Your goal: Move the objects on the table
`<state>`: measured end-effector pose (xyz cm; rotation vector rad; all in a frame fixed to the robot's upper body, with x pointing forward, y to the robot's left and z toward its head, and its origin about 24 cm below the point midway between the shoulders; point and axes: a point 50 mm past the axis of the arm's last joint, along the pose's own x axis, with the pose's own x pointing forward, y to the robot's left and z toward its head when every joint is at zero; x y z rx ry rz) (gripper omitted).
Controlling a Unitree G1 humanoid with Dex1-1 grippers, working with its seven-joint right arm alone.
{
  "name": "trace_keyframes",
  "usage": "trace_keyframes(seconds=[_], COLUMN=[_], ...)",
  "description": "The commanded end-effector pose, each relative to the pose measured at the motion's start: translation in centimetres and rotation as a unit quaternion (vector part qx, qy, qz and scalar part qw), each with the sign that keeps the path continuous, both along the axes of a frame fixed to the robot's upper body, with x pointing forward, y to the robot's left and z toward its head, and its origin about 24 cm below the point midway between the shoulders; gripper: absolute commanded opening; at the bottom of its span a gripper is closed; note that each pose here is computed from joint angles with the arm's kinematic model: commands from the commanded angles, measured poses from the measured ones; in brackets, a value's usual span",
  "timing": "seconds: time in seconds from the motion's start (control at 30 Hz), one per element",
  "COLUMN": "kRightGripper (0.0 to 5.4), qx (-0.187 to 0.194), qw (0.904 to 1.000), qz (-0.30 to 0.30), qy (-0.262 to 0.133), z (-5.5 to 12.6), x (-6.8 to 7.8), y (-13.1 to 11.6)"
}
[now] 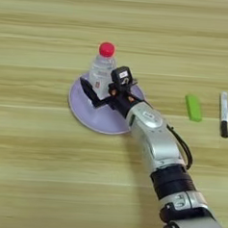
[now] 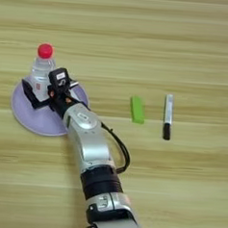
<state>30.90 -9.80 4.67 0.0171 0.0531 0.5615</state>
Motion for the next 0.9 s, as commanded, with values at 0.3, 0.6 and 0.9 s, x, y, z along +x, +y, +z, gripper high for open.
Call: trace_keyframes(seconds=[0.3, 0.6, 0.9], kRightGripper=[4.09, 3.32, 3.16], qx=[0.008, -0.017, -0.019], qw=[0.9963, 0.9927, 0.9849], qz=[-0.013, -0.026, -0.051], qy=[-0.085, -0.117, -0.164], z=[2.9, 2.6, 3.9], x=[2.1, 2.2, 2.3], y=[0.1, 0.2, -0.2])
